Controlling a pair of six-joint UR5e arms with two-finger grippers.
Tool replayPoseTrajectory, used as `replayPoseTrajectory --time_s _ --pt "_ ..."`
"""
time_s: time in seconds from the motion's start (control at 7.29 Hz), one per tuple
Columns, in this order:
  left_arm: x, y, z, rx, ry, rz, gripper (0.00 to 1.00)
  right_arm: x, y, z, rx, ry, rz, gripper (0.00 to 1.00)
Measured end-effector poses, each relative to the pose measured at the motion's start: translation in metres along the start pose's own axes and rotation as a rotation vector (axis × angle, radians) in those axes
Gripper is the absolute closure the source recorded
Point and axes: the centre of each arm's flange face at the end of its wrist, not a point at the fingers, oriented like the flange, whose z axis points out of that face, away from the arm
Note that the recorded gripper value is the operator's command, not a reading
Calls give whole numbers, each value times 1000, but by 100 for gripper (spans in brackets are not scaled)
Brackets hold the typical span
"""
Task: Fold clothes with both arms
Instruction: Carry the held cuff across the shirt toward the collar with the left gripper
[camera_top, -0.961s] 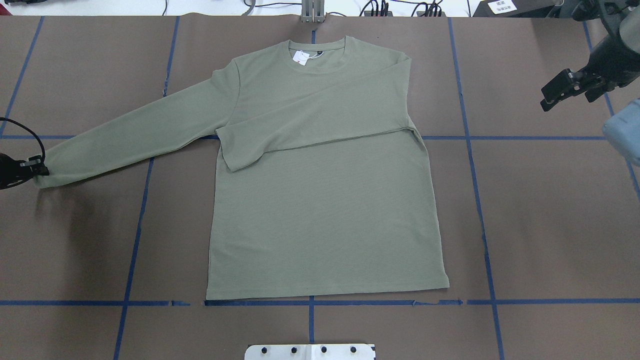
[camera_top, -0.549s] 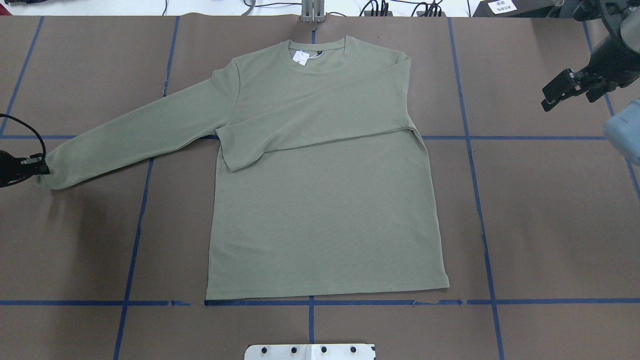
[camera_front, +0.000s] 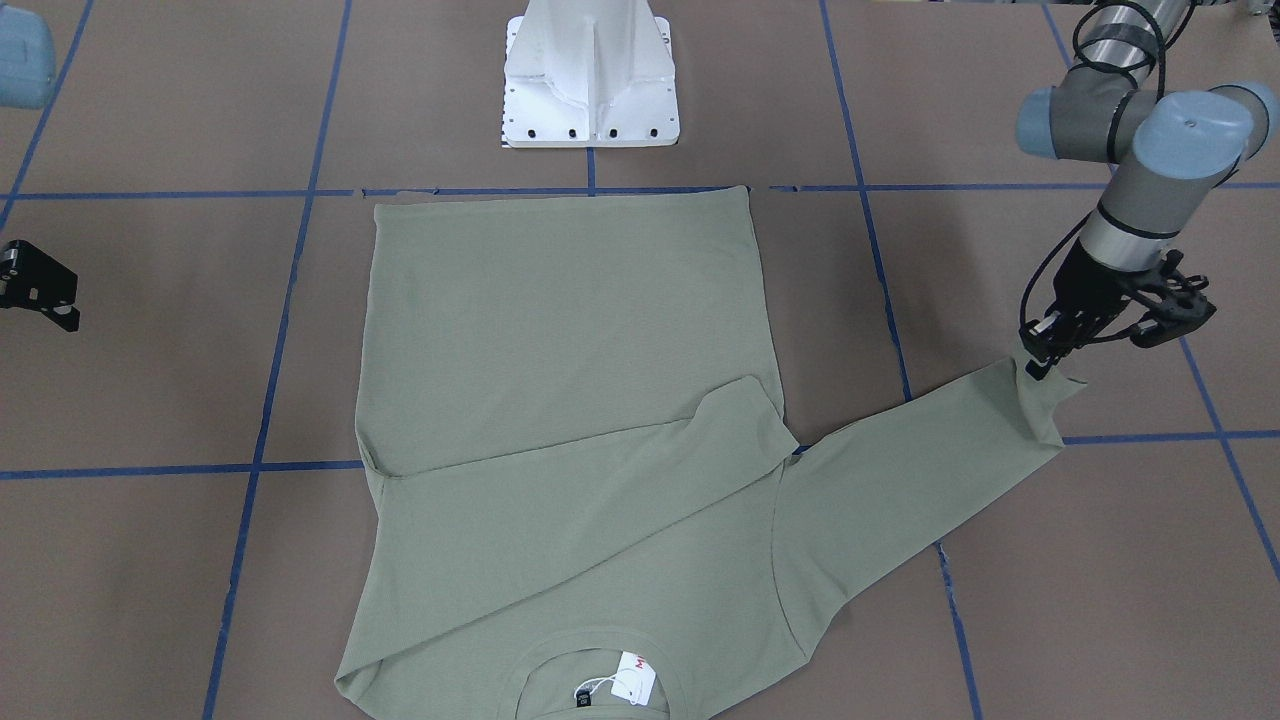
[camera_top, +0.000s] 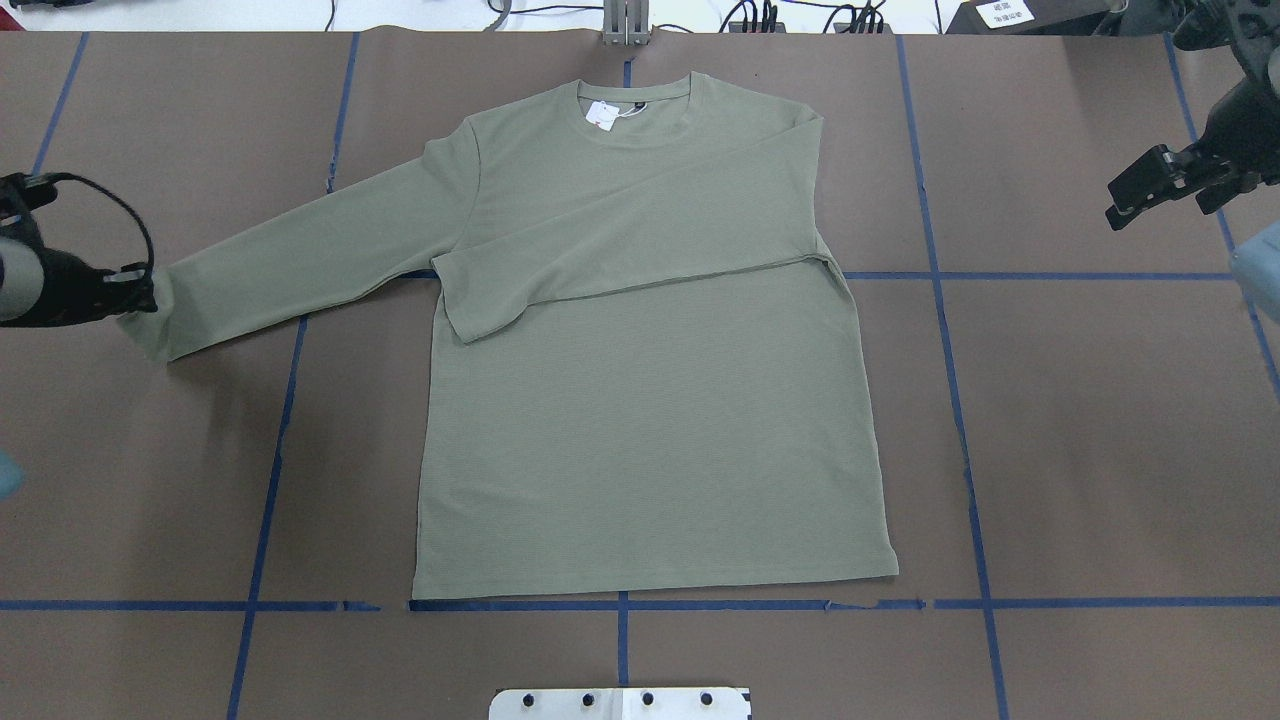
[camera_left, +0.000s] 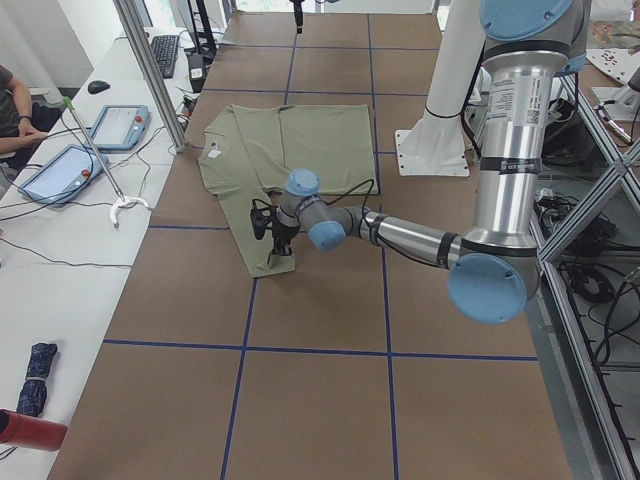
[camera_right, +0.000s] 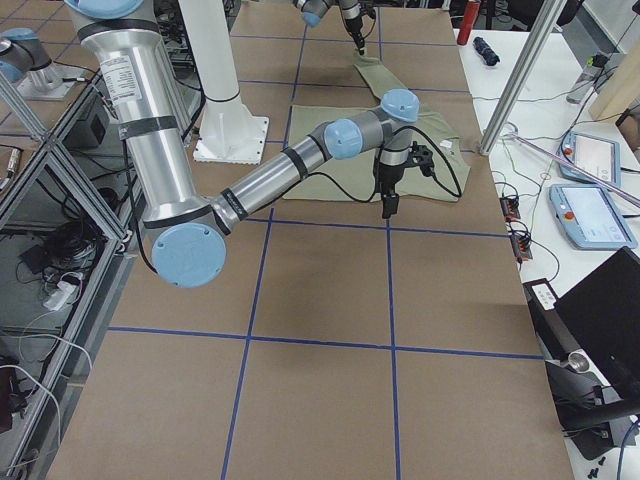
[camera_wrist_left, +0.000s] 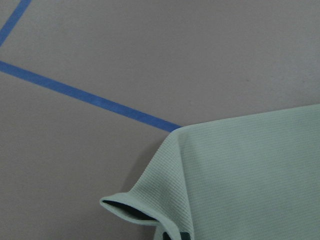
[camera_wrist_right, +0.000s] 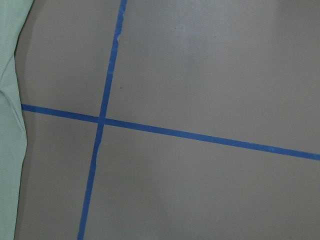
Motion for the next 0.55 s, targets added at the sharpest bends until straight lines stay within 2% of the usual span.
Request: replayPoseTrajectory --time_s 0.27,0.55 --pt "118 -22 -25 -4 -6 -3 100 13 11 2 -6 5 17 0" --pt "217 -39 -46 -4 18 -30 100 24 22 6 -16 10 32 0"
